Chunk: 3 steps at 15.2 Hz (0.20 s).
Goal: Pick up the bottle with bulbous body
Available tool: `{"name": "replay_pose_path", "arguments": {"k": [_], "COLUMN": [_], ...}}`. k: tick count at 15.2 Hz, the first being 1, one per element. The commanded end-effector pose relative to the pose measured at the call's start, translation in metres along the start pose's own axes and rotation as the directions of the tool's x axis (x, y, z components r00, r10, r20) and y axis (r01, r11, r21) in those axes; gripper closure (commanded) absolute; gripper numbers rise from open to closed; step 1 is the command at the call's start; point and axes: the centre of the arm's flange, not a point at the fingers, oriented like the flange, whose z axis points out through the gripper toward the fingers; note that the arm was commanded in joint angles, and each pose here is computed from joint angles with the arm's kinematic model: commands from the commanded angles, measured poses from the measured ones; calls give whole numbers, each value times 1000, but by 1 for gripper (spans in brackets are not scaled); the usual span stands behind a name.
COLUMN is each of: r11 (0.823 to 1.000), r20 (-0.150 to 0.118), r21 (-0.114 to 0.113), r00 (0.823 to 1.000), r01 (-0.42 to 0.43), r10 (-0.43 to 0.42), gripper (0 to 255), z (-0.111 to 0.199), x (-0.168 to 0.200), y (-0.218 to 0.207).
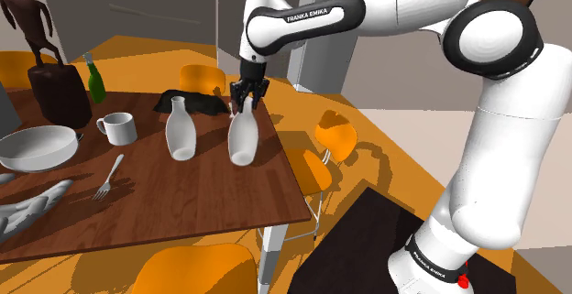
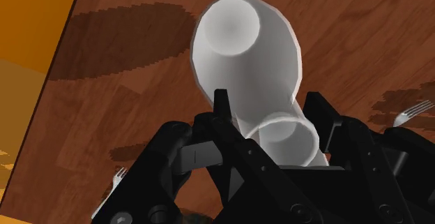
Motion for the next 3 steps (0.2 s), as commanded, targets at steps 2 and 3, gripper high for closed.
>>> {"name": "replay_pose_path", "arguments": {"k": [2, 3], "r11": [1000, 1000], "r20": [0, 0], "r21": [0, 0], "r00": [1000, 1000], "r01": [0, 0], "r10": [0, 0], "gripper": [255, 255], "z": [-12, -12], "x": [1, 1], "y": [0, 0]}}
